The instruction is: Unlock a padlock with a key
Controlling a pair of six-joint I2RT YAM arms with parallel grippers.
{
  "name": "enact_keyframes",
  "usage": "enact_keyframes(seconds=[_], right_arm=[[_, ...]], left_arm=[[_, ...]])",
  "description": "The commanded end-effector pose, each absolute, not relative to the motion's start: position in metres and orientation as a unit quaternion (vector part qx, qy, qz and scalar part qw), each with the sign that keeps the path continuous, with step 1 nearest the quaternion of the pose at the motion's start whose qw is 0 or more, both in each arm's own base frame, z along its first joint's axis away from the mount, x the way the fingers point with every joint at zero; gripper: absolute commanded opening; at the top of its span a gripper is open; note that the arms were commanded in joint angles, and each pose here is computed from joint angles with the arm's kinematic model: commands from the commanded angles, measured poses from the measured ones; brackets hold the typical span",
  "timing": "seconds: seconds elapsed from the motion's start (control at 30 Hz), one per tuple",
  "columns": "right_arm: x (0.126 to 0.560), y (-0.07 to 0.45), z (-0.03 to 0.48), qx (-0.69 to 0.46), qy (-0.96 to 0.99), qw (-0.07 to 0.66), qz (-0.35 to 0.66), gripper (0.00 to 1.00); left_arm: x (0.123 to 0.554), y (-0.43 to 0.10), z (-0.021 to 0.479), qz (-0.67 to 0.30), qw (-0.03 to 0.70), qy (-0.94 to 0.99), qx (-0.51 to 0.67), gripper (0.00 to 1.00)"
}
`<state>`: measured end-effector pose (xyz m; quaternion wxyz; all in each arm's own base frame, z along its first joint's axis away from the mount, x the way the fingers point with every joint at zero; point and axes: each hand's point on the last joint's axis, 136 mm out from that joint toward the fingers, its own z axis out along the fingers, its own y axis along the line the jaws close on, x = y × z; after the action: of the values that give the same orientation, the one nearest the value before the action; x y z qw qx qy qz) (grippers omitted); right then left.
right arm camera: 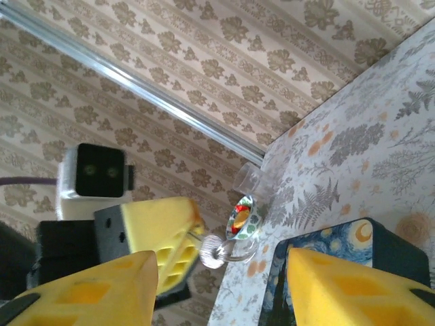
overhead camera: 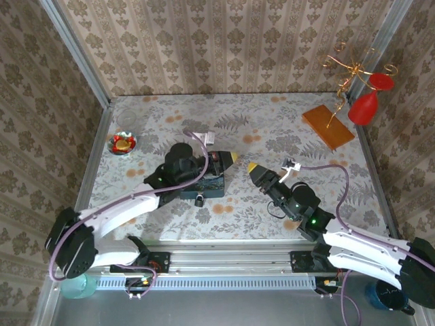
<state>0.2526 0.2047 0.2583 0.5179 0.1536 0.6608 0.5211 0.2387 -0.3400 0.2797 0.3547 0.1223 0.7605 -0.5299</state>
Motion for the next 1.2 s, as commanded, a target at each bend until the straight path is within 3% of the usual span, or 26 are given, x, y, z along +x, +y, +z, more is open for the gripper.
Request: enact_keyframes(seconds=[0.0, 0.1, 0.2, 0.37, 0.67, 0.87, 1.17], right_arm=[[0.254, 0.202, 0.265, 0.144, 0.666, 0.520, 0.515, 0.60], [0.254, 0.208, 0.263, 0.133, 0.670, 0.512, 0.520, 0.62], [0.254, 0.216, 0.259, 0.126, 0.673, 0.502, 0.528, 0.62], [0.246, 0.239, 0.279, 0.072, 0.644, 0.493, 0.580, 0.61], [0.237, 0.258, 0.294, 0.015, 0.607, 0.495, 0.621, 0.60], [0.231, 0.263, 0.306, -0.006, 0.589, 0.493, 0.640, 0.39], [0.225, 0.268, 0.316, -0.027, 0.577, 0.489, 0.653, 0.32]], left_arm=[[0.233, -0.314, 0.264, -0.359, 0.389, 0.819, 0.222, 0.00], [0.227, -0.311, 0.265, -0.293, 0.392, 0.828, 0.274, 0.00], [0.224, -0.310, 0.270, -0.296, 0.394, 0.821, 0.288, 0.00], [0.216, -0.321, 0.288, -0.396, 0.381, 0.792, 0.265, 0.00], [0.193, -0.330, 0.319, -0.474, 0.360, 0.754, 0.277, 0.00], [0.192, -0.329, 0.323, -0.500, 0.353, 0.744, 0.268, 0.00], [0.193, -0.327, 0.328, -0.522, 0.348, 0.734, 0.261, 0.00]])
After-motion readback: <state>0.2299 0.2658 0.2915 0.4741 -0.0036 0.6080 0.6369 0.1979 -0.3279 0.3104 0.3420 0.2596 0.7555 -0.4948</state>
